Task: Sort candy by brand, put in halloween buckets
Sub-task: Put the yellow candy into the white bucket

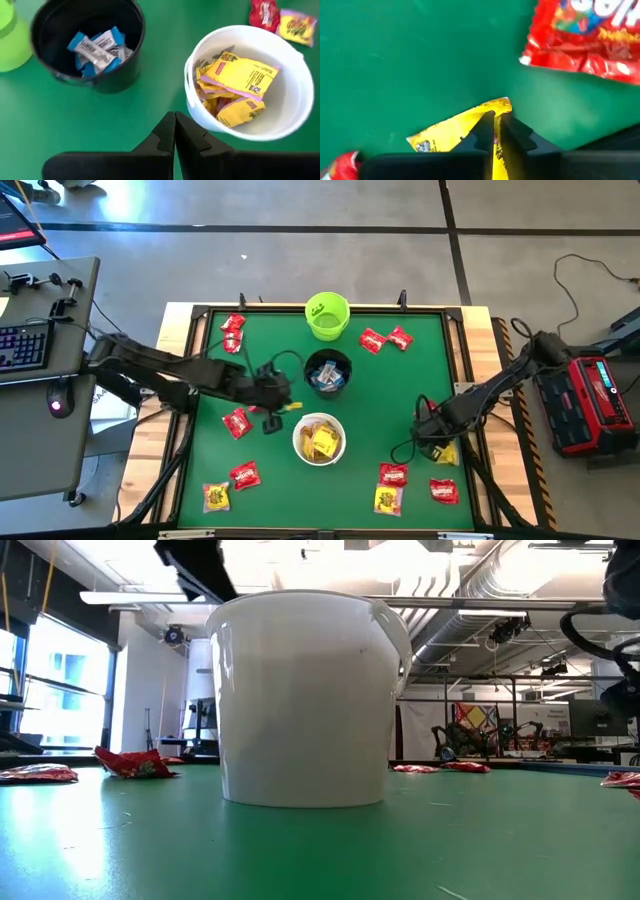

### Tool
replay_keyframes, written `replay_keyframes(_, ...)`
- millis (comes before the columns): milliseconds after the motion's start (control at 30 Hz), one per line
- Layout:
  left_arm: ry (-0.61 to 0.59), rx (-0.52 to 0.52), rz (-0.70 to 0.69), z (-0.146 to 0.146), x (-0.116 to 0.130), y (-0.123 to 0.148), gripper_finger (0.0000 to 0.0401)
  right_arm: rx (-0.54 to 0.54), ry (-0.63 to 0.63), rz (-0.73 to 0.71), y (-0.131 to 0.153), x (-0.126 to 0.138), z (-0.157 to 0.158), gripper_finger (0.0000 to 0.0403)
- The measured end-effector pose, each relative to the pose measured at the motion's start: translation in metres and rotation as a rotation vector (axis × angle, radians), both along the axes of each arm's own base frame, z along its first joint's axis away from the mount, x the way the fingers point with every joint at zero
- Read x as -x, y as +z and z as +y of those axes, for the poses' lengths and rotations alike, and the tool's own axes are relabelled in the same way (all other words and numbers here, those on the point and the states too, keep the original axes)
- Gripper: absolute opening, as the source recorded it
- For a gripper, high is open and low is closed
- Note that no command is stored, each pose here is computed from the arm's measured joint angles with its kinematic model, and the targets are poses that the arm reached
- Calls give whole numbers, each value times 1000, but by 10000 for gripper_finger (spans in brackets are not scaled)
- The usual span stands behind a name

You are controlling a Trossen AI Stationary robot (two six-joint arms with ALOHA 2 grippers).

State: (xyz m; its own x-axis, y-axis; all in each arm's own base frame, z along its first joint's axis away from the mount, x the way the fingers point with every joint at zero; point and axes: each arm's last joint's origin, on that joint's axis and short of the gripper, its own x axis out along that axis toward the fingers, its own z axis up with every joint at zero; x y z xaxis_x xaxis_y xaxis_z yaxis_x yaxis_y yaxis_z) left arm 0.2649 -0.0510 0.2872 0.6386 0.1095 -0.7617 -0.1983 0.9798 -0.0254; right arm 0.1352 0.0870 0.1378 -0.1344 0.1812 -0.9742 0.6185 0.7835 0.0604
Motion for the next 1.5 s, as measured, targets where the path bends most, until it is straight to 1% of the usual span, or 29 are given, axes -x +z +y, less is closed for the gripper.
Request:
replay_keyframes(100,33,38,-45,4,19,-4,0,-8,-16,-52,8,-8,4,14)
replay_keyframes(233,39,56,-95,9,40,-9,0,-36,-26,-123,28,-22,12,3)
replay_keyframes(367,72,86,-115,14,56,-16,0,-38,-56,-260,60,-43,20,2)
replay_keyframes(533,76,91,-144,20,71,-16,0,-9,-94,-495,114,-69,25,1)
replay_keyframes(600,82,90,-152,23,76,-17,0,20,-106,-583,137,-82,25,1)
replay_keyframes(700,86,90,-165,25,81,-17,0,77,-73,-640,161,-104,28,1)
replay_keyframes(900,58,67,-172,26,85,-16,0,111,22,-730,189,-163,37,0)
replay_keyframes(1067,14,88,-164,25,85,-16,0,114,24,-775,200,-206,41,0)
replay_keyframes(1200,5,92,-162,24,85,-16,0,115,-6,-792,200,-238,43,0)
replay_keyframes(1333,-38,65,-156,24,85,-16,0,136,-42,-772,184,-267,42,0)
replay_keyframes(1500,-76,53,-152,23,85,-16,0,163,-94,-703,152,-295,33,0)
